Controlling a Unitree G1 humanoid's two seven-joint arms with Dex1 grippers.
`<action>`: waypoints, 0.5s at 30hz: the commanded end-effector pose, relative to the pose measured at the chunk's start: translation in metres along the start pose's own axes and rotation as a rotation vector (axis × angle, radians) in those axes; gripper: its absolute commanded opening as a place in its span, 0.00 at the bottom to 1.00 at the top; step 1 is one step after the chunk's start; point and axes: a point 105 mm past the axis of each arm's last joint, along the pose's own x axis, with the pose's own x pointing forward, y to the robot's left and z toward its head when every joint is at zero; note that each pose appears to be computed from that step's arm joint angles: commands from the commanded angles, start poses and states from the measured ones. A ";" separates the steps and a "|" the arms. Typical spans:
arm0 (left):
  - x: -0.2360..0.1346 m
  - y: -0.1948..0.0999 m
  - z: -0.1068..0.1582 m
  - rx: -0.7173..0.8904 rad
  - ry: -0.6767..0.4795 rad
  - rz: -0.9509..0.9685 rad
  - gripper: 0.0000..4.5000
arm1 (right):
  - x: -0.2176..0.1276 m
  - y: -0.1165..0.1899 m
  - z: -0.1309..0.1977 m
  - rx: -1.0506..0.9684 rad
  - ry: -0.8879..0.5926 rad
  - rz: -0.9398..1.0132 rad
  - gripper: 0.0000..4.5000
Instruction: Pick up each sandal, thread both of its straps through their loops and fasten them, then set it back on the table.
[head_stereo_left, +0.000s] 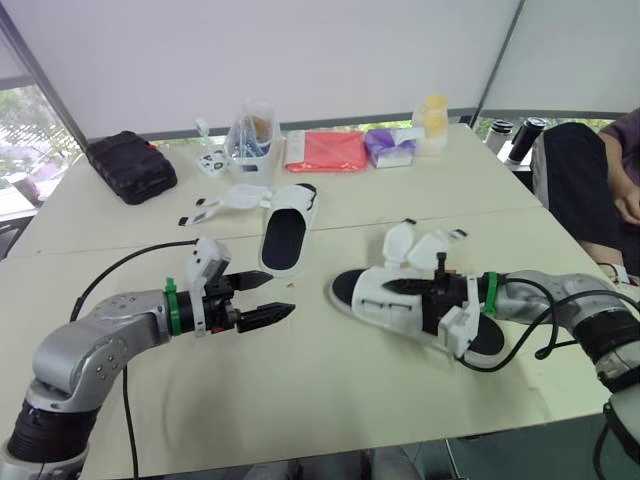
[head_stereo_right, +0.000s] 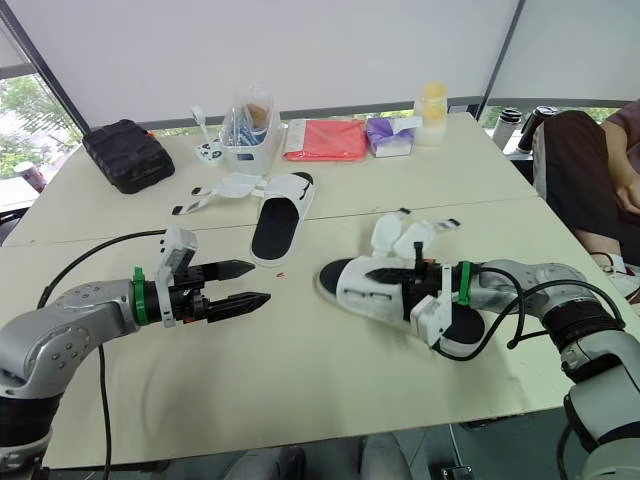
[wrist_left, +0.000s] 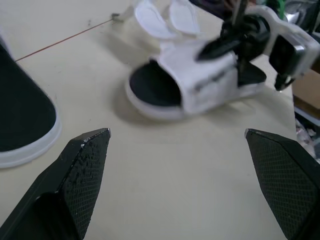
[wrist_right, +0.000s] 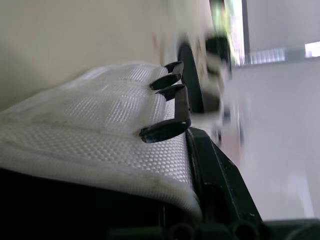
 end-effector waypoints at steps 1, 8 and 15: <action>0.004 -0.004 0.005 0.019 -0.010 -0.028 1.00 | 0.024 -0.024 0.008 -0.118 -0.110 -0.040 0.02; 0.008 -0.012 0.003 0.002 -0.009 -0.057 1.00 | 0.047 -0.017 0.022 -0.167 -0.253 0.017 0.02; 0.009 -0.014 -0.001 -0.009 -0.017 -0.050 1.00 | 0.053 -0.001 0.020 -0.099 -0.284 0.094 0.34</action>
